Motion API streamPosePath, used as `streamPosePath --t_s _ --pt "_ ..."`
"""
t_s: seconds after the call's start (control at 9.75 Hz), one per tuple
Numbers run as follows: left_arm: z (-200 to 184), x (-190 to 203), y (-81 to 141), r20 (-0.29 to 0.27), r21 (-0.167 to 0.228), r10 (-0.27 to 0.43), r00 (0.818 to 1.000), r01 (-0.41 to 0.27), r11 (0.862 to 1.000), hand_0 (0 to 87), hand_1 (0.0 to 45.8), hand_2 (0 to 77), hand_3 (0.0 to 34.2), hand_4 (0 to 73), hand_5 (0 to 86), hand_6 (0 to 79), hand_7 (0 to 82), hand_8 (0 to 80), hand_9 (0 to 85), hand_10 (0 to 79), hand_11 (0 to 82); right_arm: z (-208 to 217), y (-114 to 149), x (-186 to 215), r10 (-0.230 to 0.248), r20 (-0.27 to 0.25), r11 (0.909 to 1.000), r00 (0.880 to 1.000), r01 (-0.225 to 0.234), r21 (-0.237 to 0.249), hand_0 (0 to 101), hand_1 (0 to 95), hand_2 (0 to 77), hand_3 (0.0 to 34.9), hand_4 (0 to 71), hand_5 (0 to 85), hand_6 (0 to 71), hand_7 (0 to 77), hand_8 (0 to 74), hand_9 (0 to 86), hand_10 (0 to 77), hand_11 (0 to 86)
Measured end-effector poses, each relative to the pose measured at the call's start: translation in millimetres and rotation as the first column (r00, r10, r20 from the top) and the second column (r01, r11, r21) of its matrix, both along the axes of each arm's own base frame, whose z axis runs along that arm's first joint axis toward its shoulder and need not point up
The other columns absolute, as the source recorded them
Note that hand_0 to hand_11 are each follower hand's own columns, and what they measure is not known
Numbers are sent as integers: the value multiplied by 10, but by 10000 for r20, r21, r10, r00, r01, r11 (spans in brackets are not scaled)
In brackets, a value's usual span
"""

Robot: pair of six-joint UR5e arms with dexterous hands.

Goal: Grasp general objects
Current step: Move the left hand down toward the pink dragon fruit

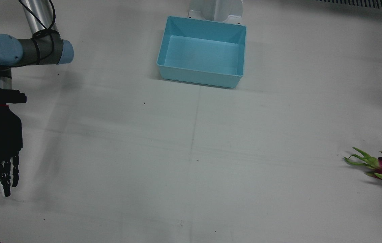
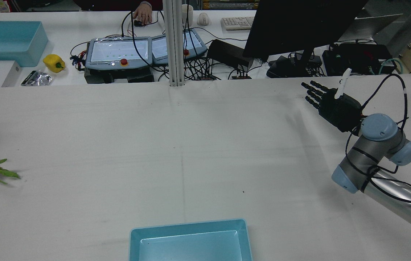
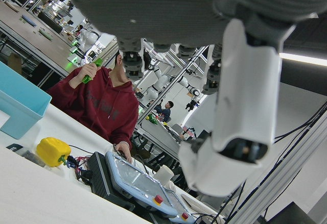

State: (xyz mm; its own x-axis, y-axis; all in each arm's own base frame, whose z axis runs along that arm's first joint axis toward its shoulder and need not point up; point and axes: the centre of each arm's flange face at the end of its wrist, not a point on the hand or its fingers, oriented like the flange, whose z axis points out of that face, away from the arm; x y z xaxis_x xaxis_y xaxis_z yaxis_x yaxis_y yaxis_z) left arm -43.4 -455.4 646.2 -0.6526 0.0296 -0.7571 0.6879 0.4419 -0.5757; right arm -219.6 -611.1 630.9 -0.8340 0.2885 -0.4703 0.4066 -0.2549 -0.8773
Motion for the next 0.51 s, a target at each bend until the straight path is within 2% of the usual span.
streamPosePath --t_s 0.21,0.31,0.41,0.51 --pt "-275 36 49 725 7 400 9966 -401 9992 801 5 600 87 5 16 0 22 11 5 229 5 -1 0 0 0 2 10000 10000 0 2 0 65 16 0 0 0 0 0 0 11 0 5" --pt "-367 72 90 1145 -144 690 9910 -678 9976 801 5 600 87 5 16 0 22 11 5 229 5 -2 0 0 0 2 10000 10000 0 3 0 65 16 0 0 0 0 0 0 11 0 11" --pt "-402 116 138 1629 -316 1070 9808 -1032 9942 804 5 425 169 0 16 5 11 11 5 229 5 -2 0 0 0 3 10000 10000 0 3 0 65 16 0 0 0 0 0 0 11 0 11" --pt "-417 151 158 2000 -417 1360 9703 -1302 9906 812 5 415 194 0 16 5 11 11 5 224 5 -2 0 0 0 2 10000 10000 0 3 0 65 16 0 0 0 0 0 0 11 0 5"
